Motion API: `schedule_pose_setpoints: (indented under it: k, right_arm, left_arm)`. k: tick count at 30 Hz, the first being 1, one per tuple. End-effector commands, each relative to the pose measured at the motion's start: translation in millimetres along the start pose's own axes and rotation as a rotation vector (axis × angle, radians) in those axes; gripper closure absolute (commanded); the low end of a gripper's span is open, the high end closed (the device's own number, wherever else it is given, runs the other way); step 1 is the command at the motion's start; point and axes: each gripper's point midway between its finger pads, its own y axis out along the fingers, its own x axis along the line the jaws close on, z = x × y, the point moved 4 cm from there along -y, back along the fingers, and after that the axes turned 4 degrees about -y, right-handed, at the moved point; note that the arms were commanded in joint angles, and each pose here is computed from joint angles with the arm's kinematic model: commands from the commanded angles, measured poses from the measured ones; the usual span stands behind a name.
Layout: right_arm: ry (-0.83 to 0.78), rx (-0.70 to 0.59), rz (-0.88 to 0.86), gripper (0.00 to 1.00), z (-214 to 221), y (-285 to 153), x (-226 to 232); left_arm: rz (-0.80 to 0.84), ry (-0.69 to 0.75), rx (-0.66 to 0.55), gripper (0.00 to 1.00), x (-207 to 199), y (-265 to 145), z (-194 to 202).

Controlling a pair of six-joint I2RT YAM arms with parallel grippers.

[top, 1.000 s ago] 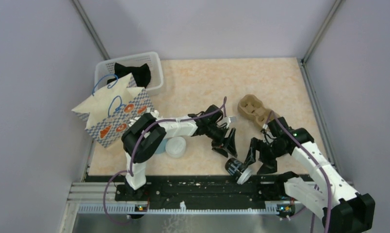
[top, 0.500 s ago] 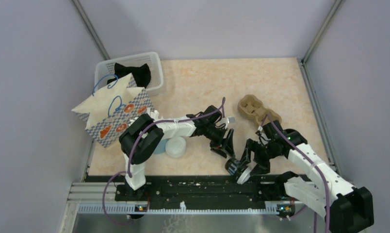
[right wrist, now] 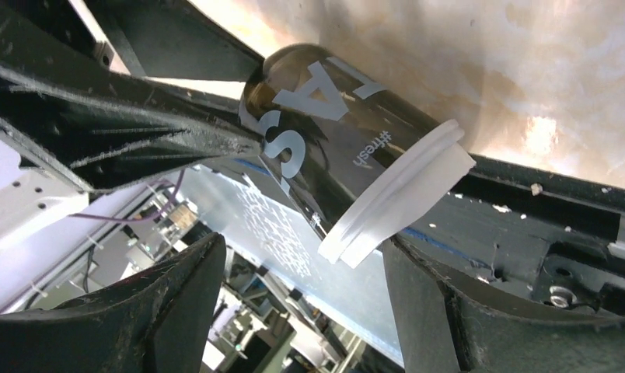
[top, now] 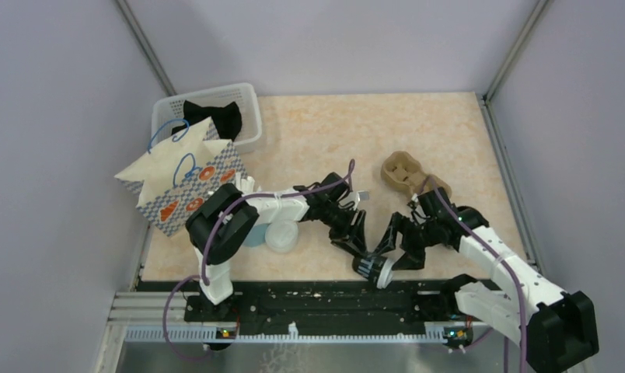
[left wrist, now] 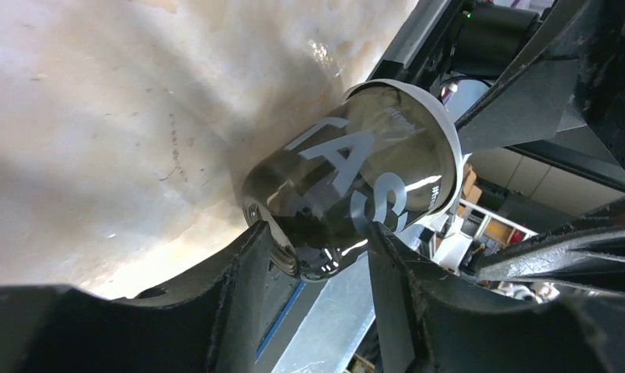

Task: Pack the takeout coffee

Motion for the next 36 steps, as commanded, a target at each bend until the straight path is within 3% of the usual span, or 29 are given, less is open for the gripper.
schedule_pose_setpoints:
  k: [1, 9, 16, 21, 27, 36]
  right_arm:
    - [-0.045, -0.11, -0.074, 0.26, -31, 1, 30]
    - [-0.102, -0.224, 0.033, 0.23, -81, 7, 42]
    - [-0.193, -0.204, 0.118, 0.16, -77, -8, 38]
    - [-0.178, -0.121, -0.018, 0.17, -56, -2, 44]
    - [-0.226, -0.171, -0.095, 0.23, -71, 7, 56]
    - [-0.3, -0.237, 0.115, 0.23, -93, -14, 51]
  left_arm:
    - [-0.039, 0.033, -0.095, 0.43, 2, -19, -8]
    - [-0.075, -0.004, -0.218, 0.21, 15, -52, -24]
    - [0.006, -0.002, -0.169, 0.15, 2, -59, -10]
    - [0.058, -0.029, -0.118, 0.19, -1, -52, -1]
    - [0.05, -0.034, -0.129, 0.29, 11, -42, -9]
    - [0.012, -0.02, -0.197, 0.32, 12, -50, -27]
